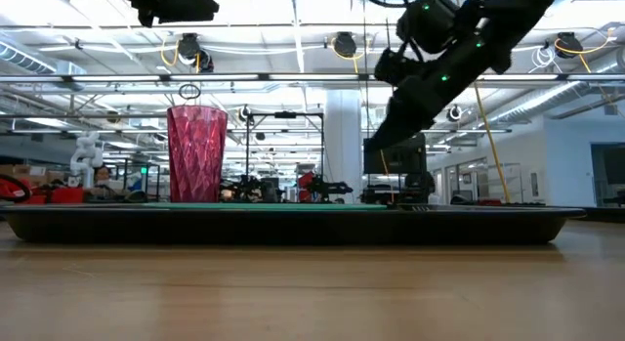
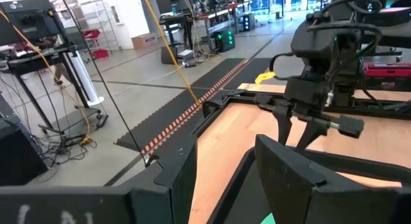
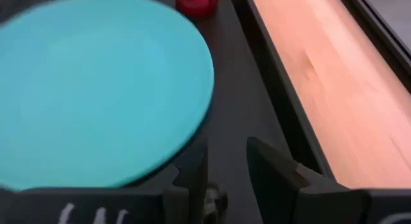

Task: Pick and place plate/cup/fork/spoon on tray
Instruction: Return to Home Position

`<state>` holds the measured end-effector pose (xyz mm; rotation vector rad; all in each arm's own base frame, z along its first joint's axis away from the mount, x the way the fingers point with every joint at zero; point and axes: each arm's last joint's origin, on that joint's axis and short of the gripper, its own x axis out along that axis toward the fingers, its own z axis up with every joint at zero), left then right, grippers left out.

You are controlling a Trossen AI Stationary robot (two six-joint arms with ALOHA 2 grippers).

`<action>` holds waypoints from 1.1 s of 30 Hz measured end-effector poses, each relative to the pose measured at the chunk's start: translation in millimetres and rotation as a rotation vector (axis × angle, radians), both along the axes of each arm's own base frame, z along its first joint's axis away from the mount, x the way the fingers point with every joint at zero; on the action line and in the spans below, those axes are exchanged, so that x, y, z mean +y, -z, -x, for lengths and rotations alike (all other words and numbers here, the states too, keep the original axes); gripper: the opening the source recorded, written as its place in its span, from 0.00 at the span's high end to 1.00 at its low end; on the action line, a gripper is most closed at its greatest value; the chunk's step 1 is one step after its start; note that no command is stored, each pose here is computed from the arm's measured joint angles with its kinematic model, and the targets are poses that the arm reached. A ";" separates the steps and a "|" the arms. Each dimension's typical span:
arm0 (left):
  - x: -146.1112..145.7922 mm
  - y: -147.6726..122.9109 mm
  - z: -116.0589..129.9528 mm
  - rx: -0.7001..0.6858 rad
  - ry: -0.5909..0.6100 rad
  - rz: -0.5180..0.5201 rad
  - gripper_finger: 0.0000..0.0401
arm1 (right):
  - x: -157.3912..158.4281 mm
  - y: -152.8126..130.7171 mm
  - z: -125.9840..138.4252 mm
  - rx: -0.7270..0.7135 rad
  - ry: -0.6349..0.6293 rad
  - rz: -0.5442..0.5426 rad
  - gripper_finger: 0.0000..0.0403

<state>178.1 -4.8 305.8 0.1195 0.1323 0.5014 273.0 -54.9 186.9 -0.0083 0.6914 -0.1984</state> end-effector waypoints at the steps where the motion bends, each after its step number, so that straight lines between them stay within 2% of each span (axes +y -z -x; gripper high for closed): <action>1: -0.7 0.0 0.0 -0.001 0.004 0.001 0.60 | 0.5 0.5 3.9 0.013 0.009 0.002 0.75; 5: -3.1 -0.1 0.2 -0.003 0.017 0.003 0.60 | 2.4 9.4 19.4 0.049 0.044 0.012 0.75; 10: -4.2 -0.3 0.3 0.004 0.025 -0.011 0.60 | 5.3 13.0 30.0 -0.004 0.025 0.032 0.75; 15: -4.4 -2.0 1.0 -0.011 0.039 -0.012 0.60 | 10.8 -4.2 30.8 -0.202 -0.023 0.063 0.75; 18: -6.4 -5.0 0.7 -0.040 0.117 -0.002 0.60 | 15.4 -15.0 32.6 -0.290 -0.048 0.048 0.75; 22: -9.3 -6.0 -0.8 -0.052 0.218 0.005 0.60 | 17.9 -23.9 39.0 -0.317 -0.038 0.025 0.75; 33: -9.3 -6.8 -1.3 -0.070 0.227 0.028 0.60 | 18.5 -42.5 54.5 -0.396 0.056 -0.058 0.75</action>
